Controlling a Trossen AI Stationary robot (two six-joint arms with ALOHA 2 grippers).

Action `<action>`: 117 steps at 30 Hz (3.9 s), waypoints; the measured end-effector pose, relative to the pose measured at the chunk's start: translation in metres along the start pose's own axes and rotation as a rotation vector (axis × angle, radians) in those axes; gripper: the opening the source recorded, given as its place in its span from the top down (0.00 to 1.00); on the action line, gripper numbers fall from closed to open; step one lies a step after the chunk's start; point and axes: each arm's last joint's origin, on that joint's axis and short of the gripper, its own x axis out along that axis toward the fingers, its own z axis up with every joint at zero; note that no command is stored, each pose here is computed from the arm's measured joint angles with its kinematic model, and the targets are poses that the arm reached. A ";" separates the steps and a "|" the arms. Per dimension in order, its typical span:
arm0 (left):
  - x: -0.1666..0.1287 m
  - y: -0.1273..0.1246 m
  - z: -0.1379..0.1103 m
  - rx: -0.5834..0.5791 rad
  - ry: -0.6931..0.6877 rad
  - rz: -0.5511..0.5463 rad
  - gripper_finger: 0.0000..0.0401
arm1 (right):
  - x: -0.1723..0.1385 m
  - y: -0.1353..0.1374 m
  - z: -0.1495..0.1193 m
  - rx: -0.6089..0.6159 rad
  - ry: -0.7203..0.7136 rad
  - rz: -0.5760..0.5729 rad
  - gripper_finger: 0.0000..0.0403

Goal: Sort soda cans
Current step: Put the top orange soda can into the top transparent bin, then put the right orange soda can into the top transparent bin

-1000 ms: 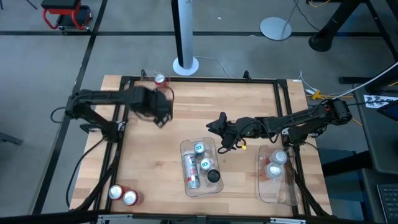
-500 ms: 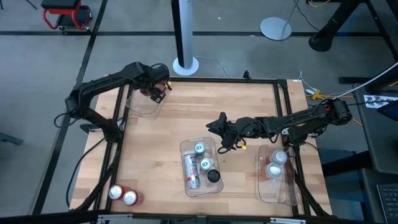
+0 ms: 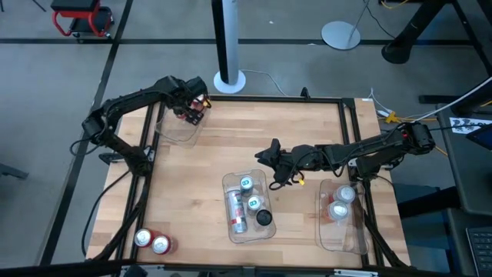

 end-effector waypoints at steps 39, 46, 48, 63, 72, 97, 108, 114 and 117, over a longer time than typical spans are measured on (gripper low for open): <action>0.037 -0.009 0.002 0.019 -0.073 -0.111 0.12 | 0.000 0.000 0.000 -0.002 0.001 0.004 0.62; 0.019 -0.002 0.006 0.020 -0.045 -0.097 0.12 | 0.000 0.000 0.000 -0.002 0.001 0.004 0.62; 0.008 0.001 0.008 0.016 -0.040 -0.095 0.12 | 0.000 0.000 0.000 -0.002 0.001 0.004 0.62; -0.079 -0.029 -0.023 0.137 -0.120 -0.193 0.12 | 0.000 0.003 -0.001 -0.007 0.010 0.033 0.62; -0.133 -0.092 -0.111 0.357 -0.188 -0.404 0.12 | 0.000 0.003 -0.001 -0.007 0.010 0.032 0.62; -0.189 -0.181 -0.288 0.507 -0.225 -0.945 0.12 | 0.000 0.003 -0.001 0.014 0.010 0.030 0.62; -0.178 -0.179 -0.323 0.446 0.021 -0.857 0.12 | 0.000 0.003 -0.001 0.013 0.010 0.031 0.62; -0.176 -0.168 -0.350 0.326 0.130 -0.806 0.12 | 0.000 0.003 -0.001 0.006 0.012 0.030 0.62; -0.168 -0.165 -0.365 0.334 0.131 -0.729 0.12 | 0.000 0.003 -0.001 -0.008 0.012 0.030 0.62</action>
